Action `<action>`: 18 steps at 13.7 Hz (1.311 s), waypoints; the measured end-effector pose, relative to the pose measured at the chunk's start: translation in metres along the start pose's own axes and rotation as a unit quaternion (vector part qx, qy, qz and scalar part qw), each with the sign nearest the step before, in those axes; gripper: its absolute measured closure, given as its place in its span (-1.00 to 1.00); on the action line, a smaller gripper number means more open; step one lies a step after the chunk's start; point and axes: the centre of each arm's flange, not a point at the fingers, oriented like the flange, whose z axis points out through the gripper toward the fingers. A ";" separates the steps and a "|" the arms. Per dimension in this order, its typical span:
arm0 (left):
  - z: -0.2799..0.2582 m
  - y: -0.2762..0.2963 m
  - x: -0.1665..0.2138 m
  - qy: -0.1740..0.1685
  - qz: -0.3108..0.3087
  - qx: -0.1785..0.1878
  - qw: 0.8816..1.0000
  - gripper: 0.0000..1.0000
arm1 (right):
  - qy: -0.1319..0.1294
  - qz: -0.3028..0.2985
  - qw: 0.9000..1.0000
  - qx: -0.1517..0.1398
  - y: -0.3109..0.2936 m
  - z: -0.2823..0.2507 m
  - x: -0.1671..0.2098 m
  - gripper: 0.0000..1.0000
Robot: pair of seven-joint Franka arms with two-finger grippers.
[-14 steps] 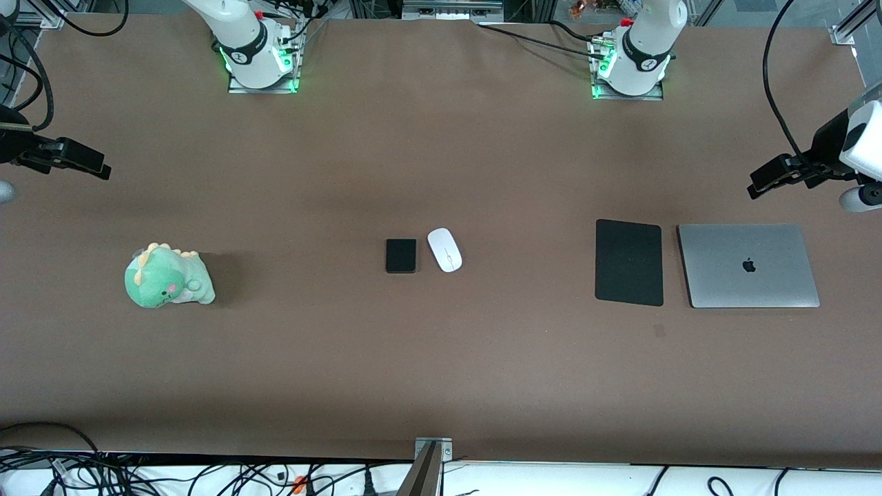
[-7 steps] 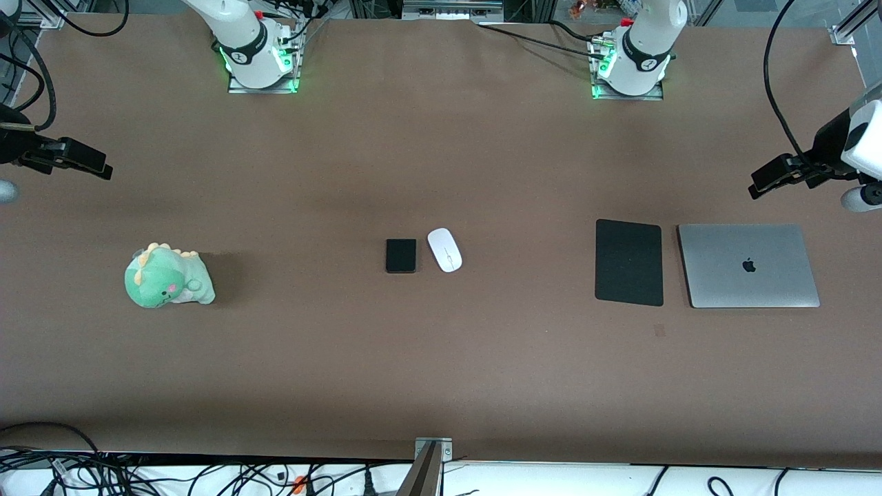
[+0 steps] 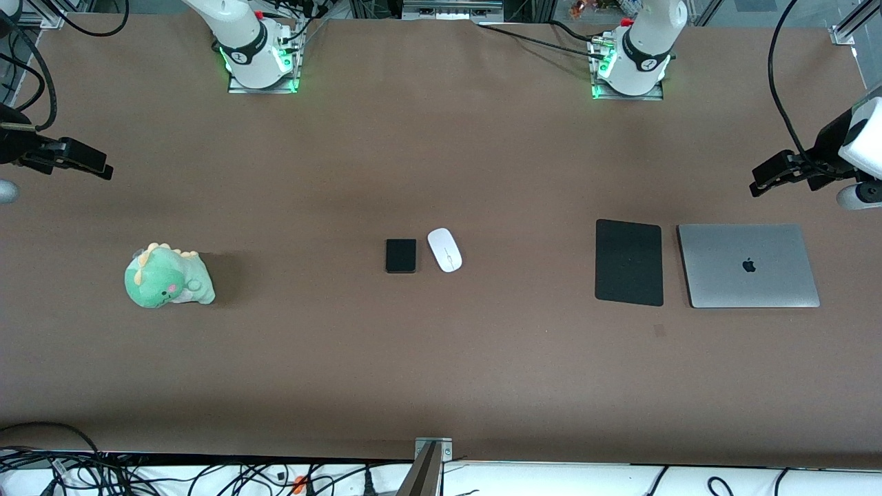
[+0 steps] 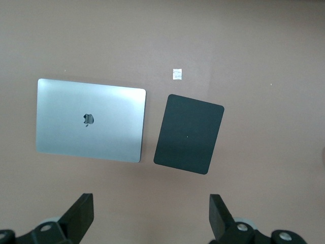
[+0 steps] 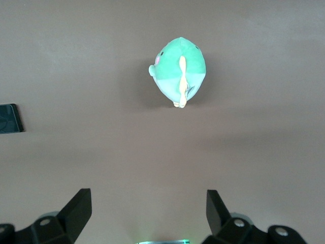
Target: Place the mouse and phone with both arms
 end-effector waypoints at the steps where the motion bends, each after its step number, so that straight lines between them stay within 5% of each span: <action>1: 0.000 0.000 0.000 0.000 0.004 0.000 1.000 -1.00 | 0.000 0.000 1.000 0.000 0.000 0.000 0.000 -1.00; 18: 0.018 0.007 0.009 -0.014 0.019 0.009 1.000 -1.00 | 0.000 0.000 1.000 0.000 0.000 0.000 0.000 -1.00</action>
